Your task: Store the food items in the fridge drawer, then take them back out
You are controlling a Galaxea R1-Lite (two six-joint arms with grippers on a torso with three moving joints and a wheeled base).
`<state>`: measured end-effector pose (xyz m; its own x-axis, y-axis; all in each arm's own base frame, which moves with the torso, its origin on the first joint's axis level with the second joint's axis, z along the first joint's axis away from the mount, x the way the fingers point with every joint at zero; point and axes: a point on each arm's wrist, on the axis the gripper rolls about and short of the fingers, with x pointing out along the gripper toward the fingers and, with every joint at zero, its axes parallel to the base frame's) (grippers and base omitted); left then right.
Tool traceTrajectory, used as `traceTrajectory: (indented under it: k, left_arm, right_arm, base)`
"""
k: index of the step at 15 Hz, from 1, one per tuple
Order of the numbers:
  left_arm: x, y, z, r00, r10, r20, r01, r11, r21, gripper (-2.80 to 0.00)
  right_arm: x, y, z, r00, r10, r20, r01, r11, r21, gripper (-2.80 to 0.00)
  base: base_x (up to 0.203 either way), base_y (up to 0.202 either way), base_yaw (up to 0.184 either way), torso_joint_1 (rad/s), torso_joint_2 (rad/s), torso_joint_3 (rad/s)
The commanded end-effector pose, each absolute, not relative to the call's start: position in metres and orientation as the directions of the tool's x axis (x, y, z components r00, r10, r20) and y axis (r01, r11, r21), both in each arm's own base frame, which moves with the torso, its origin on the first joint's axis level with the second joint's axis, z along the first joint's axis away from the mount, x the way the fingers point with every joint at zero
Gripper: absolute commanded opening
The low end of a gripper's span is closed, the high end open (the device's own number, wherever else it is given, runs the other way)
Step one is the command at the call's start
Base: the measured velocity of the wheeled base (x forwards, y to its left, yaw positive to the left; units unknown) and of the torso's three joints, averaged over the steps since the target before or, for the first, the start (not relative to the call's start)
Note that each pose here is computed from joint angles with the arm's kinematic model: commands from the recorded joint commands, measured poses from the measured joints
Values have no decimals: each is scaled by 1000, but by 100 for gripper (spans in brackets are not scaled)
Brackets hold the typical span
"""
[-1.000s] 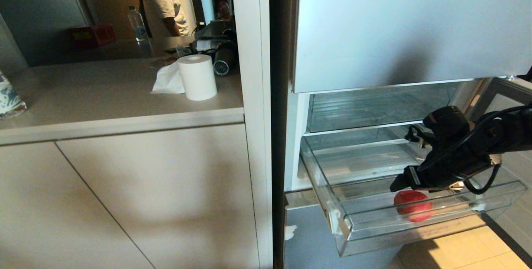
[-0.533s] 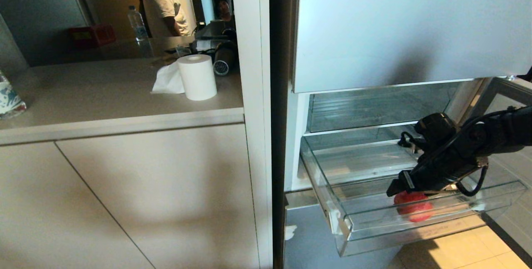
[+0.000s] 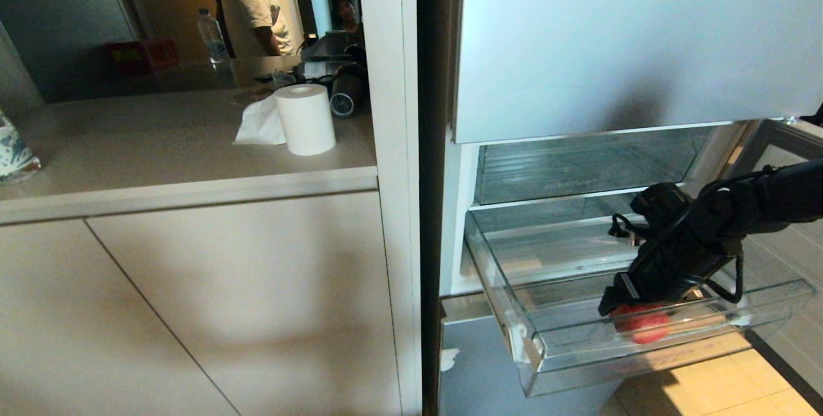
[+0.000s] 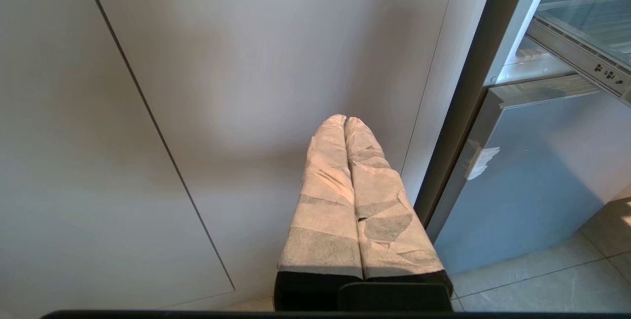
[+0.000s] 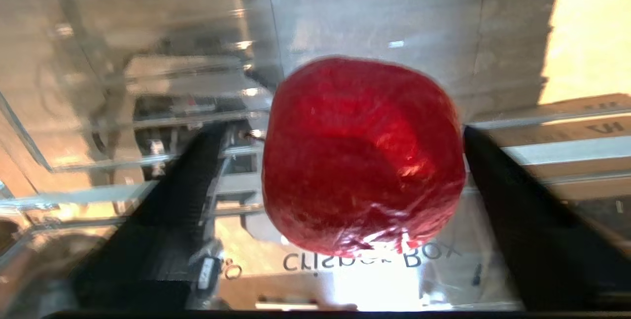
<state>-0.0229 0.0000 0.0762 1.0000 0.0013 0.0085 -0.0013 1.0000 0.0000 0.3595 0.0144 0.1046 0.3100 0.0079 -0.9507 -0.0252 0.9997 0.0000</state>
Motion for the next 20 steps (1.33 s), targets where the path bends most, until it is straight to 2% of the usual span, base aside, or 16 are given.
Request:
traceTrajectory:
  k: [1,6,10,17,20]
  left_arm:
    - [-23,0,76,1000,2,6,-2,1000,0,-280]
    - [-23,0,76,1000,2,6,-2,1000,0,-280]
    - [-23,0,76,1000,2,6,-2,1000,0,-280]
    - [-23,0,76,1000,2,6,-2,1000,0,-280]
    - [-23,0,76,1000,2,6,-2,1000,0,-280]
  right_arm:
    - [360,14,101,291,7,-957,-28,1000,-1,-280]
    - [362,13,106,311,12,-950,-14,1000,9,-280]
    - [355,14,131,382,32,-924,-12,999,29,-280]
    - [330,14,183,580,54,-813,15,997,77,-280]
    - [292,13,219,662,58,-747,5,997,81,-280]
  base:
    - [0,0,0,0,0,0]
    - [0,0,0,0,0,0]
    - [0,0,0,0,0,0]
    - [0,0,0,0,0,0]
    - [0,0,0,0,0,0]
